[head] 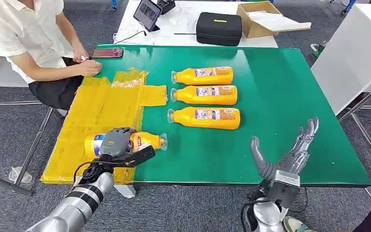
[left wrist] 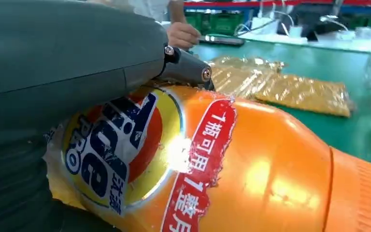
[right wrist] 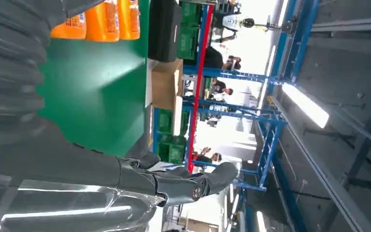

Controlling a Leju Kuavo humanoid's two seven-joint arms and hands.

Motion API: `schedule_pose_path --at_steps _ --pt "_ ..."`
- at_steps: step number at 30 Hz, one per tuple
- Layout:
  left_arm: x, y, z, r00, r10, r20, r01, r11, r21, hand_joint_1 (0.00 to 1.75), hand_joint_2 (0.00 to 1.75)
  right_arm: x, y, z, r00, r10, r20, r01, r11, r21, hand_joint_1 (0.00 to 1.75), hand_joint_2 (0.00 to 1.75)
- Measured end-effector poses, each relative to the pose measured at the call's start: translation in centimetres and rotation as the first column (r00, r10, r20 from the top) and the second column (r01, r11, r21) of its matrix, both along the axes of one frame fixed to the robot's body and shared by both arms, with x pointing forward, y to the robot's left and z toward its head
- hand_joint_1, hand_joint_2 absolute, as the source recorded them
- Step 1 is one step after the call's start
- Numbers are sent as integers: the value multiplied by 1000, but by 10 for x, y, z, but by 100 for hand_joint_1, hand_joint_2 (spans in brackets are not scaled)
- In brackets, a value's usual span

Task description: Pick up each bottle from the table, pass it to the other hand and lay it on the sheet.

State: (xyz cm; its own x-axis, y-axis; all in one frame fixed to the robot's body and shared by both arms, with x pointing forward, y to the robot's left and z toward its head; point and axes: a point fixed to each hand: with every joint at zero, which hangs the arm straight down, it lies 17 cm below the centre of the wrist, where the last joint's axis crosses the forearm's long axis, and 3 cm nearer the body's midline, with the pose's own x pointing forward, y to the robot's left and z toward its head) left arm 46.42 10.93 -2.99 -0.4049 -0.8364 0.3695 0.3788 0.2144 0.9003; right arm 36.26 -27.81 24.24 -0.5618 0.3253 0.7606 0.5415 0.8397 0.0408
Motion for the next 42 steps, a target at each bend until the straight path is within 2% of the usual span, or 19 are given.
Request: schedule_pose_path --at_steps 1,9,17,27,30,31,35,42 --pt "-1 2 -3 1000 -7 -5 7 1000 23 3 175 1 1 0 1000 5 -1 -5 1000 0 0 175" --pt "-1 12 -14 998 -39 -44 43 994 100 0 175 6 2 -7 1000 16 -17 -16 1000 -1 0 175" --pt "0 18 -22 986 -41 -163 63 990 129 0 175 12 2 -14 999 41 -34 -41 999 14 0 175" --pt "1 19 -23 984 -36 -174 60 989 134 0 175 13 2 -15 998 41 -38 -40 999 13 0 175" --pt "4 23 -23 978 -28 -209 58 989 139 0 175 14 -2 -20 998 32 -51 -31 999 8 0 175" --pt "6 17 -13 988 -44 -145 57 995 83 0 175 13 -3 -21 998 25 -53 -25 1000 3 0 175" --pt "5 7 1 998 -50 -44 51 999 7 0 175 12 -5 -22 998 10 -57 -11 1000 -5 0 175" --pt "-16 -33 42 988 -34 149 66 974 -217 0 175 7 -6 -27 997 -13 -73 11 1000 -29 0 175"
